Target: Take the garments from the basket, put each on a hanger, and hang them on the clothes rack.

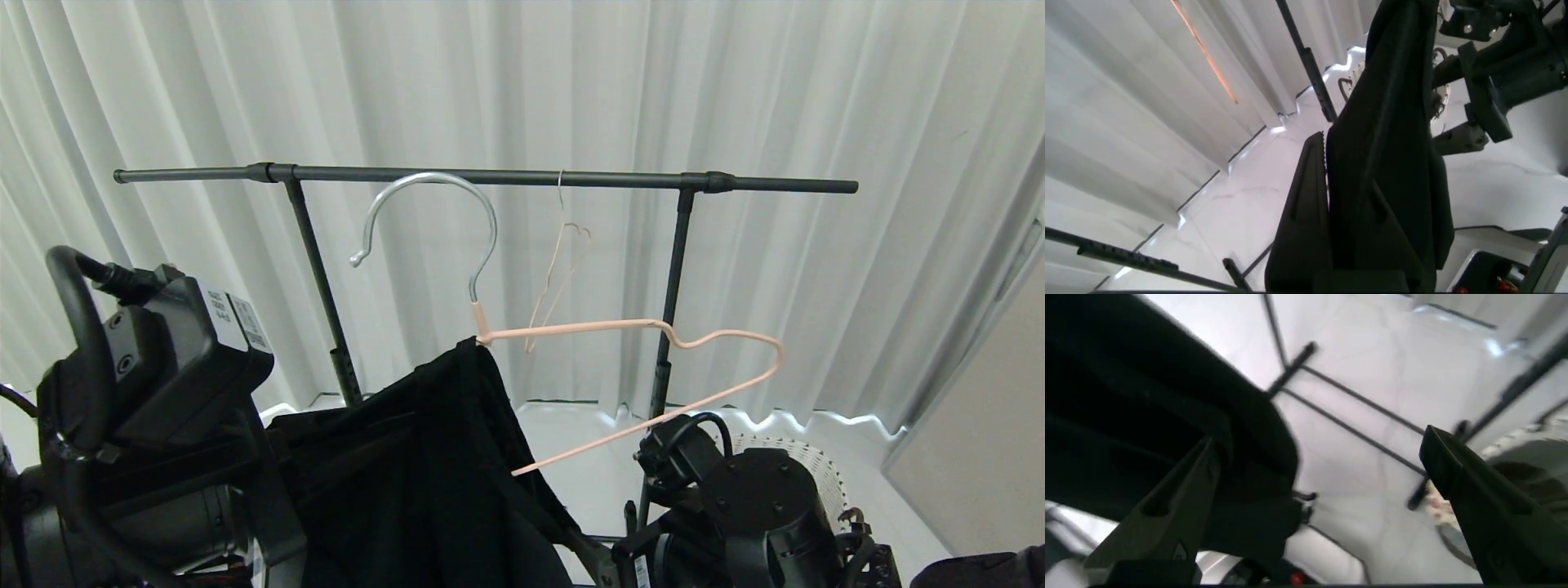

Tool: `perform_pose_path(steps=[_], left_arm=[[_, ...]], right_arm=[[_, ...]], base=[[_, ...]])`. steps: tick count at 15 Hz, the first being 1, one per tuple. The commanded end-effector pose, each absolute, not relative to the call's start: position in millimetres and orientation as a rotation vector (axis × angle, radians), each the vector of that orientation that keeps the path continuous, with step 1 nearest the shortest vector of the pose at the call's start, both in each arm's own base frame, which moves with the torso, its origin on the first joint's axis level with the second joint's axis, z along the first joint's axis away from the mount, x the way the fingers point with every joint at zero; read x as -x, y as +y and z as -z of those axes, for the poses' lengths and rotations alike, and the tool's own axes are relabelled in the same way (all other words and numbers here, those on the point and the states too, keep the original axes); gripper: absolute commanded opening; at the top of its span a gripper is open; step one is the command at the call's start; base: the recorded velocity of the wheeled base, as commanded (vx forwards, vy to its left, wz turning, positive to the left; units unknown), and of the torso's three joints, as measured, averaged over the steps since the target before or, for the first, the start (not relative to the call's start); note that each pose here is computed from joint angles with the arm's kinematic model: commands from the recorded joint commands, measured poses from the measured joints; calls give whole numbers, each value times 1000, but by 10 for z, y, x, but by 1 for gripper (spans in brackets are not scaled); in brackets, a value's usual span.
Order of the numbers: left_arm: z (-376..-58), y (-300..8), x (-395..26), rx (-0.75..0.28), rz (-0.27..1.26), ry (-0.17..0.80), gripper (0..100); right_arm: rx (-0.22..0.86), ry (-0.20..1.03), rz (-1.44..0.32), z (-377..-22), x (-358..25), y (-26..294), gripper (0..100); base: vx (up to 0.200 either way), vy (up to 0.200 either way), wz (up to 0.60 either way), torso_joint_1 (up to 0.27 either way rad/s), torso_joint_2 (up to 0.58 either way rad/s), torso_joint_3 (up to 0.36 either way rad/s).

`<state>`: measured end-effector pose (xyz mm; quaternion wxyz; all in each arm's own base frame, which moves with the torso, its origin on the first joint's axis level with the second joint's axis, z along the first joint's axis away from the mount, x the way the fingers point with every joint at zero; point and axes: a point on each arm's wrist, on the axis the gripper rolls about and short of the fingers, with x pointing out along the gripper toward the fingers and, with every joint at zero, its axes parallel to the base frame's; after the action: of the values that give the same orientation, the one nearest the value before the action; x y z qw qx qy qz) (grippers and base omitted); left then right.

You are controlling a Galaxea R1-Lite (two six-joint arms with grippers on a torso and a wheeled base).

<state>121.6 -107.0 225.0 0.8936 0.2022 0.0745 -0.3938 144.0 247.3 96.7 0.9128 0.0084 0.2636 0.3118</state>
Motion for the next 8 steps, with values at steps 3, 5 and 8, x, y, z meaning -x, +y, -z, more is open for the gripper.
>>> perform_pose_path(steps=[3,5,8], left_arm=[[-2206,-1041,-1233,-428,772,176,0],[-2151,-1031,-1233,-441,742,199,0],[-2044,-982,-1175,-456,743,223,0]], right_arm=[[46,540,-518,-888,-1603,2234,100],[33,516,-473,-953,-1706,2125,100],[27,473,-398,-1069,-1882,1911,100]], base=[[0,0,0,0,0,0],[0,0,0,0,0,0],[0,0,0,0,0,0]])
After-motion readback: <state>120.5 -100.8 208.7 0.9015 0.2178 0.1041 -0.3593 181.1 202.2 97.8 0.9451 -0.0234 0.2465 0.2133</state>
